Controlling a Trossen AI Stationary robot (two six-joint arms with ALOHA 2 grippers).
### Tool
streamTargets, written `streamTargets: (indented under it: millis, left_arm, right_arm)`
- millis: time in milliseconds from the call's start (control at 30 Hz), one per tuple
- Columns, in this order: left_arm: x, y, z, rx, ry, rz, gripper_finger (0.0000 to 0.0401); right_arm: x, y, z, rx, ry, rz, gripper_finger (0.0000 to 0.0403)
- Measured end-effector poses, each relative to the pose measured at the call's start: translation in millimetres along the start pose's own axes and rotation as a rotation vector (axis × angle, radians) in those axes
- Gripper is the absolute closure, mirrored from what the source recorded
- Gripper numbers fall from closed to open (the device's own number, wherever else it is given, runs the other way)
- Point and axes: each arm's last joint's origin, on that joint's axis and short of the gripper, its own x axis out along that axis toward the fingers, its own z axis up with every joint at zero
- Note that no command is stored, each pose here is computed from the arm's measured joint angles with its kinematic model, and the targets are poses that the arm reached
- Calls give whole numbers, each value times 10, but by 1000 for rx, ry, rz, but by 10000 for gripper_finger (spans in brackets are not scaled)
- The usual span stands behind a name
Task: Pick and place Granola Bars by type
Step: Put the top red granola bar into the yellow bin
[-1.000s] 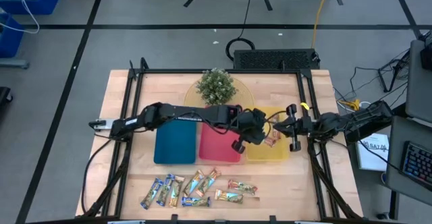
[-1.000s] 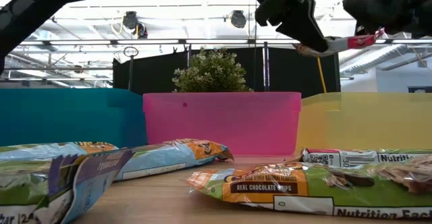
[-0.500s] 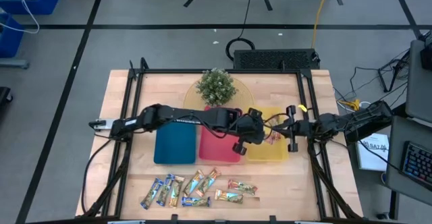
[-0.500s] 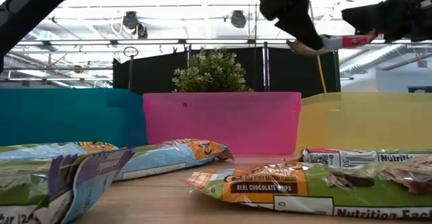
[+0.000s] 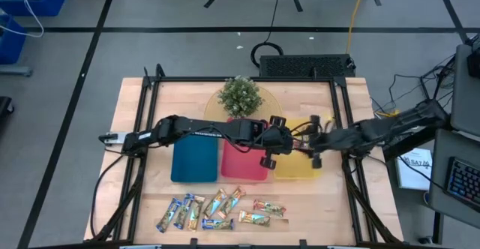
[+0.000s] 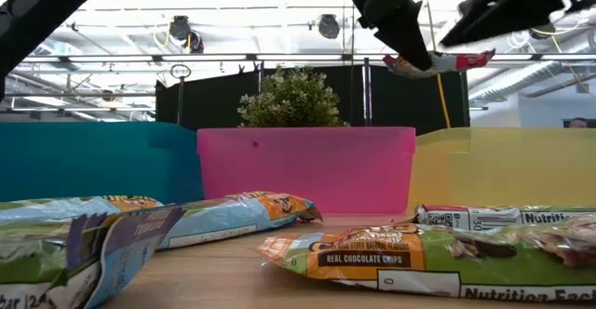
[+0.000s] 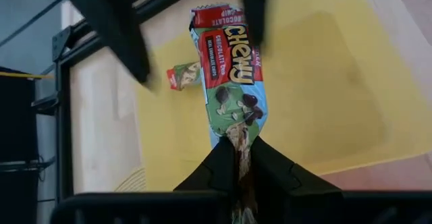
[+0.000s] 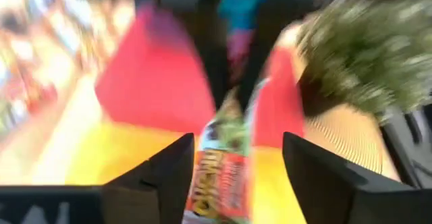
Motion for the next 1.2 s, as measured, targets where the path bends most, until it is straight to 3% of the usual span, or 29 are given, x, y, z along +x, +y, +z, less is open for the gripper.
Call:
streamTargets:
  millis: [167, 333, 533, 733, 967, 1200]
  left_arm:
    - [0, 6, -12, -7, 21, 29, 354]
    - [1, 0, -59, 7, 68, 27, 366]
    - [-3, -18, -66, -8, 79, 19, 359]
    - [-21, -63, -10, 1, 40, 17, 364]
    - [-26, -77, -2, 4, 37, 16, 355]
    - [-26, -78, -5, 5, 40, 15, 359]
  right_arm:
    - [280, 132, 259, -97, 148, -28, 151]
    - [398, 218, 293, -176, 285, -105, 136]
    - [384, 223, 271, -136, 317, -130, 144]
    - [363, 219, 213, -128, 370, -134, 181]
    - [356, 220, 210, -121, 372, -134, 283]
    - [356, 221, 211, -115, 371, -133, 300]
